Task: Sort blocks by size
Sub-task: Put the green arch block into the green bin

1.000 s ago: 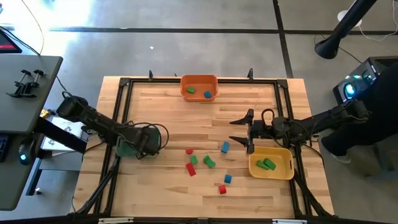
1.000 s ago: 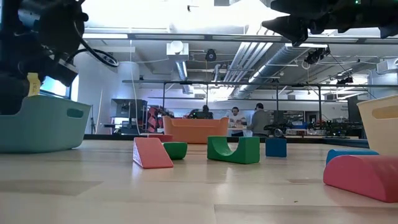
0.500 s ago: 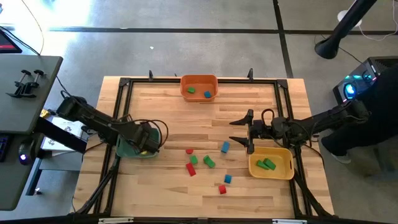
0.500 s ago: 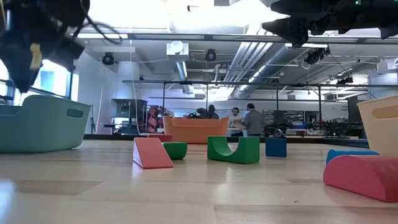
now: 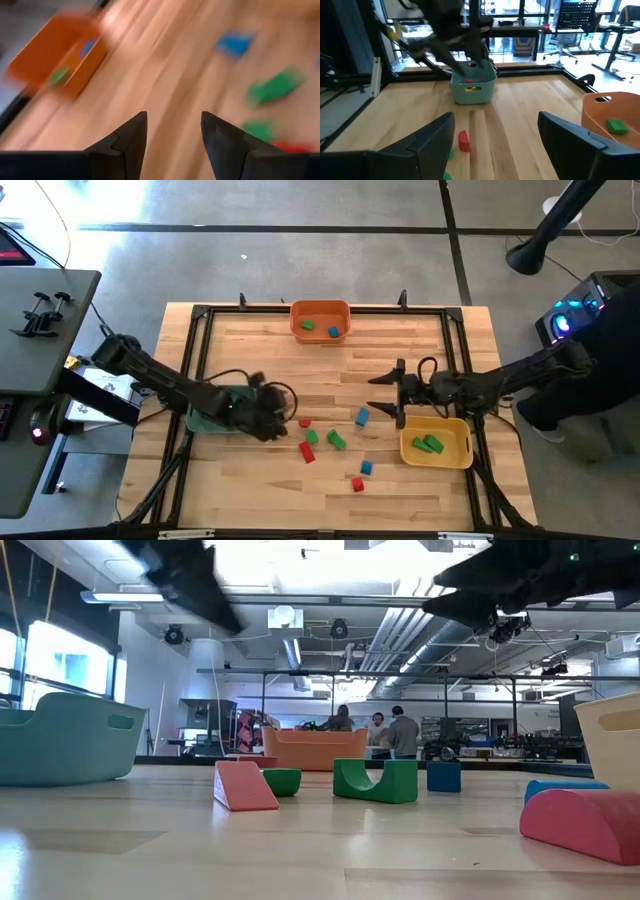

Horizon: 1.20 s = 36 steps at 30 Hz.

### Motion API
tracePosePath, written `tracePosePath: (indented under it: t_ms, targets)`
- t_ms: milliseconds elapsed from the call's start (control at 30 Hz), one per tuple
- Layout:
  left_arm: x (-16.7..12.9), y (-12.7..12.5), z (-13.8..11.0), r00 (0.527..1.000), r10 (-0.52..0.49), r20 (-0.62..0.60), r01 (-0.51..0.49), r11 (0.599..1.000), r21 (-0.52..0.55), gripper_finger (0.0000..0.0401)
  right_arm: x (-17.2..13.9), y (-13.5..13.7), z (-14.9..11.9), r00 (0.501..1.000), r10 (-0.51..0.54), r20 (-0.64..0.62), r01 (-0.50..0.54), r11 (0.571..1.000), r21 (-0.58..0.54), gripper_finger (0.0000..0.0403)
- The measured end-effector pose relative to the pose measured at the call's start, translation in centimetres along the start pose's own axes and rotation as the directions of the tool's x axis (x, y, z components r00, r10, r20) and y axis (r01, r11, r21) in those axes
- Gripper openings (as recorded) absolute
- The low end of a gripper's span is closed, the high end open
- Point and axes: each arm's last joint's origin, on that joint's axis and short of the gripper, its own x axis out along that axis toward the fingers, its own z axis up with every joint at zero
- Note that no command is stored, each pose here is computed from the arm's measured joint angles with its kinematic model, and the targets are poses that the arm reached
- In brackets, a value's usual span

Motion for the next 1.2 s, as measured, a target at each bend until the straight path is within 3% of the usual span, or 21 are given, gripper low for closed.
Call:
tracePosePath:
  t_ms: [100,200,300,367,433,567,800,967,1200]
  targets:
    - [0.8,-1.3,0.7,0.96,-0.148,0.239,0.161,0.986,-0.035,0.0172,0.3,0.0,-0.3,0.999,-0.032,-0.01,0.032,0.999,-0.013,0.0281]
    - [1.3,-1.6,0.4,0.854,-0.248,0.458,0.296,0.954,-0.036,0.0172,0.6,0.0,-0.7,0.999,-0.042,-0.032,0.041,0.999,-0.023,0.0281]
    - [2.0,-1.1,-1.1,0.77,-0.255,0.584,0.346,0.937,-0.048,0.0172,0.9,0.1,-1.1,0.998,-0.043,-0.053,0.041,0.999,-0.022,0.0281]
    - [2.6,-0.4,-2.0,0.746,-0.226,0.626,0.357,0.93,-0.09,0.0172,1.1,0.1,-1.4,0.997,-0.042,-0.068,0.041,0.999,-0.023,0.0281]
    - [3.4,0.0,-2.8,0.743,-0.203,0.638,0.365,0.921,-0.132,0.0172,1.3,0.2,-1.7,0.996,-0.042,-0.081,0.04,0.999,-0.025,0.0281]
    - [5.1,0.2,-3.8,0.781,-0.184,0.597,0.352,0.919,-0.177,0.0172,1.7,0.2,-2.2,0.994,-0.043,-0.1,0.041,0.999,-0.026,0.0281]
    - [8.0,-0.4,-5.8,0.835,-0.221,0.503,0.325,0.937,-0.127,0.0172,2.3,0.4,-3.0,0.99,-0.045,-0.131,0.042,0.999,-0.028,0.0281]
    - [8.7,-1.1,-6.8,0.854,-0.234,0.464,0.28,0.96,-0.031,0.0172,2.5,0.4,-3.4,0.987,-0.047,-0.15,0.046,0.999,-0.012,0.0281]
    - [7.0,-3.3,-5.8,0.82,-0.258,0.51,0.208,0.966,0.155,0.0172,2.5,0.4,-3.1,0.991,-0.045,-0.123,0.044,0.999,-0.01,0.0281]
